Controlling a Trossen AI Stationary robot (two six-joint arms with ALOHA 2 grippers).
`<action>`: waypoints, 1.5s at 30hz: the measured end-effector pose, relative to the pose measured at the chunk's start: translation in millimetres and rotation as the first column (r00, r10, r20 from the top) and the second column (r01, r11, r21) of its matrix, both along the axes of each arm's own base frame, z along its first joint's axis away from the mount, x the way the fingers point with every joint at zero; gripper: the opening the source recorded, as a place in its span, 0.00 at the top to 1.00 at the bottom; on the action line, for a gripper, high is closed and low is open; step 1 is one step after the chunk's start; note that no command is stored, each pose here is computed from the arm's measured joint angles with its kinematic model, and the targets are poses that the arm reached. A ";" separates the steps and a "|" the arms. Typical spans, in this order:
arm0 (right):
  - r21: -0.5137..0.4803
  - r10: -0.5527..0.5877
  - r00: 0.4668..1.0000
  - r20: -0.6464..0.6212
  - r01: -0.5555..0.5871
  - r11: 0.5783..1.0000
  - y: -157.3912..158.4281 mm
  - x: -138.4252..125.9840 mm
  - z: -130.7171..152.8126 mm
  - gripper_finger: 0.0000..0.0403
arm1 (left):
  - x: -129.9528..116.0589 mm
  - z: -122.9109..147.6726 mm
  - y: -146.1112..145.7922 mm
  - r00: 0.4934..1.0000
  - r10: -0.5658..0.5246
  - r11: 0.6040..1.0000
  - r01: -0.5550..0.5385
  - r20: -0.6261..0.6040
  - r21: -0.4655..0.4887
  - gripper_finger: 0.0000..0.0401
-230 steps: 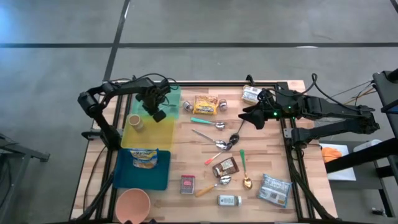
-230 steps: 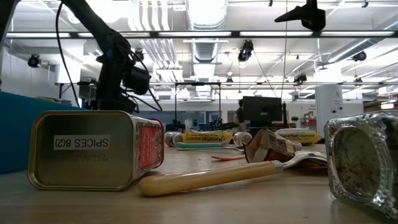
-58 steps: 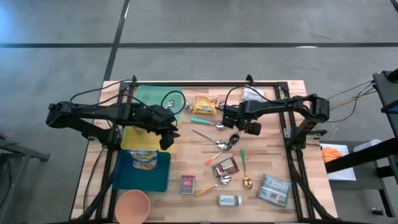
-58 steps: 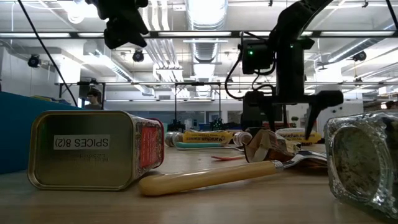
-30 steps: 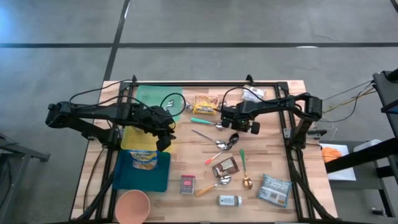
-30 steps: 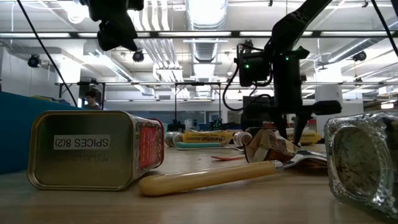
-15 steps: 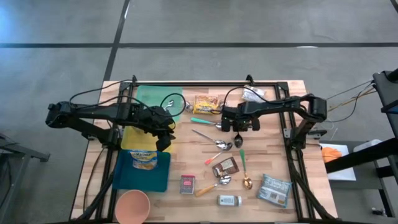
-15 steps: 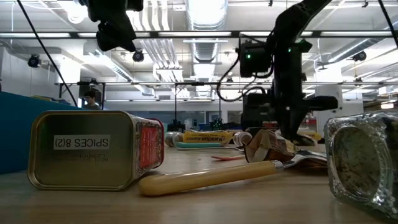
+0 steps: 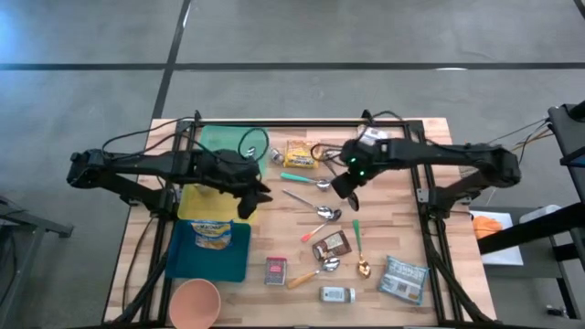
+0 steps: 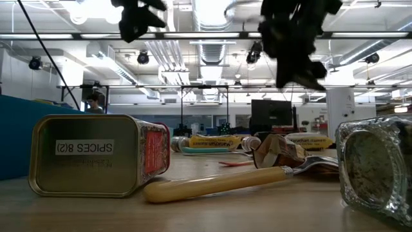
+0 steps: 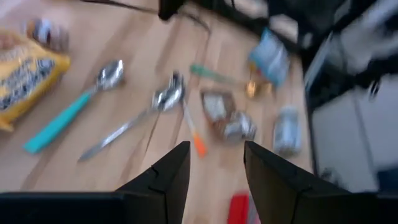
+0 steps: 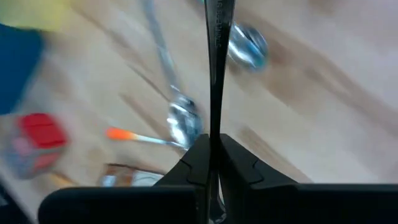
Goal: Pick & Place Food Item
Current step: Put the black spoon into the green bin
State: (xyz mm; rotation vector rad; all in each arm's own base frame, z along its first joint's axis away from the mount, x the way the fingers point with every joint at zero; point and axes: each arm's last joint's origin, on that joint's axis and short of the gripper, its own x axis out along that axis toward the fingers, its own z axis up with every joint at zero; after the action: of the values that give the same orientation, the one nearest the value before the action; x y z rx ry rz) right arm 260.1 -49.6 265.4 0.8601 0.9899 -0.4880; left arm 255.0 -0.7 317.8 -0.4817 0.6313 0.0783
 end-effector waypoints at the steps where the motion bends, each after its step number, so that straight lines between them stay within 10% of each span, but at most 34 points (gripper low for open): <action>1: -0.017 0.018 0.999 0.042 -0.017 1.000 1.4 -1.5 8.8 0.97 | 1.1 1.5 3.3 0.998 0.066 0.997 -0.066 0.014 -0.040 0.61; 8: -0.180 0.235 0.921 0.312 -0.185 0.966 17.6 -0.7 57.7 0.97 | 6.8 0.4 43.4 0.927 0.376 0.889 -0.359 0.006 -0.285 0.61; 18: -0.243 0.424 0.889 0.172 -0.379 0.893 26.1 14.9 55.1 0.97 | 15.7 -7.3 92.4 0.952 0.306 0.781 -0.255 -0.006 -0.571 0.61; 32: -0.338 0.594 0.799 -0.089 -0.585 0.737 32.4 60.8 60.3 0.97 | 12.6 -9.4 106.3 0.964 0.267 0.739 -0.214 -0.014 -0.638 0.61; 45: -0.431 0.580 0.800 -0.152 -0.582 0.689 27.7 83.5 83.3 0.97 | 13.9 -7.6 105.4 0.965 0.262 0.741 -0.196 0.007 -0.642 0.61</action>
State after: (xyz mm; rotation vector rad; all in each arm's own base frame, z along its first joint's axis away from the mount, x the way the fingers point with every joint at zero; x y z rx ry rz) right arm 343.6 -21.9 348.7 0.0827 1.0317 -0.1514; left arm 268.9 104.7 310.2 -1.2264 0.4862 0.0723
